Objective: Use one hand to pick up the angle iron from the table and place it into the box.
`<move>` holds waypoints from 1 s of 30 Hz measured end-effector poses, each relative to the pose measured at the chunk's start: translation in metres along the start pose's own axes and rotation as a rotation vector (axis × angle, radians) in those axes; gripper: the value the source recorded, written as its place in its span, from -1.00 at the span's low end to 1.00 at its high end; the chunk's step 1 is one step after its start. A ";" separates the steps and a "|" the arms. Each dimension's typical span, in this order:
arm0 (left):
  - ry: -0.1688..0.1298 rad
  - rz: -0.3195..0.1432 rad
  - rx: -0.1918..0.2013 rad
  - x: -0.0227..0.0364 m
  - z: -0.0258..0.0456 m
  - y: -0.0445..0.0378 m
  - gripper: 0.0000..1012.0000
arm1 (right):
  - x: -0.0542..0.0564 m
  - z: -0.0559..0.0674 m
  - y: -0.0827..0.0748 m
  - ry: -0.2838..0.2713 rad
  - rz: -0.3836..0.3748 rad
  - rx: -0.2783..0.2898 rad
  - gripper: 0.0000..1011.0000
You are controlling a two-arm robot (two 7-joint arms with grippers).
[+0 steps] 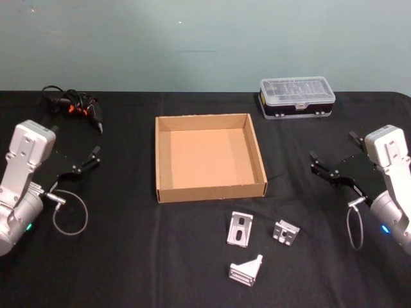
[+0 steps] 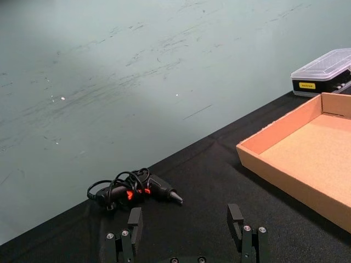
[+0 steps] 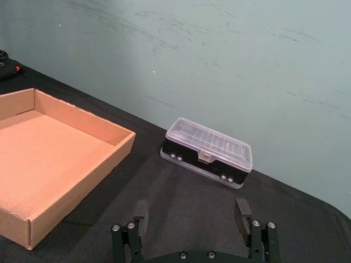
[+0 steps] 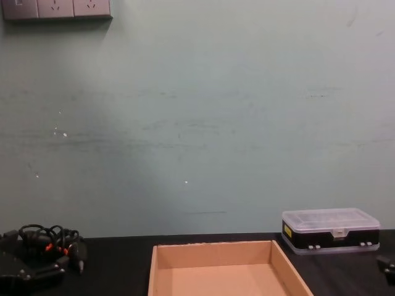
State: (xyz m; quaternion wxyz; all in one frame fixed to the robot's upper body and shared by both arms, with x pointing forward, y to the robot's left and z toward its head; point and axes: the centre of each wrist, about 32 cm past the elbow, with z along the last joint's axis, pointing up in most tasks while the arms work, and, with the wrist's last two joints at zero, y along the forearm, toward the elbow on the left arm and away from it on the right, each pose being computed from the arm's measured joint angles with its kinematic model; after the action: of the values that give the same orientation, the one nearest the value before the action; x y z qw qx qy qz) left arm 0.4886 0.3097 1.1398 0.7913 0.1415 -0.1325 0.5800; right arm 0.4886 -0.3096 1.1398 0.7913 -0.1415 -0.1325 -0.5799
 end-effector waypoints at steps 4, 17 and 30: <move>0.000 0.000 0.000 0.0000 0.0000 0.0000 1.00 | 0.000 0.000 0.000 0.000 0.000 0.000 0.98; 0.000 0.000 0.000 0.0000 0.0000 0.0000 1.00 | 0.000 0.000 0.000 0.000 0.000 0.000 0.98; 0.000 0.000 0.000 0.0000 0.0000 0.0000 1.00 | 0.000 0.000 0.000 0.000 0.000 0.000 0.98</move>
State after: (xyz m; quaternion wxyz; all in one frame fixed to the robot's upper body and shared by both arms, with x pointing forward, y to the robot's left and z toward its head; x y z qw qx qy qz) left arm 0.4886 0.3097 1.1398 0.7913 0.1415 -0.1325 0.5799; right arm 0.4886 -0.3096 1.1398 0.7913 -0.1415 -0.1325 -0.5799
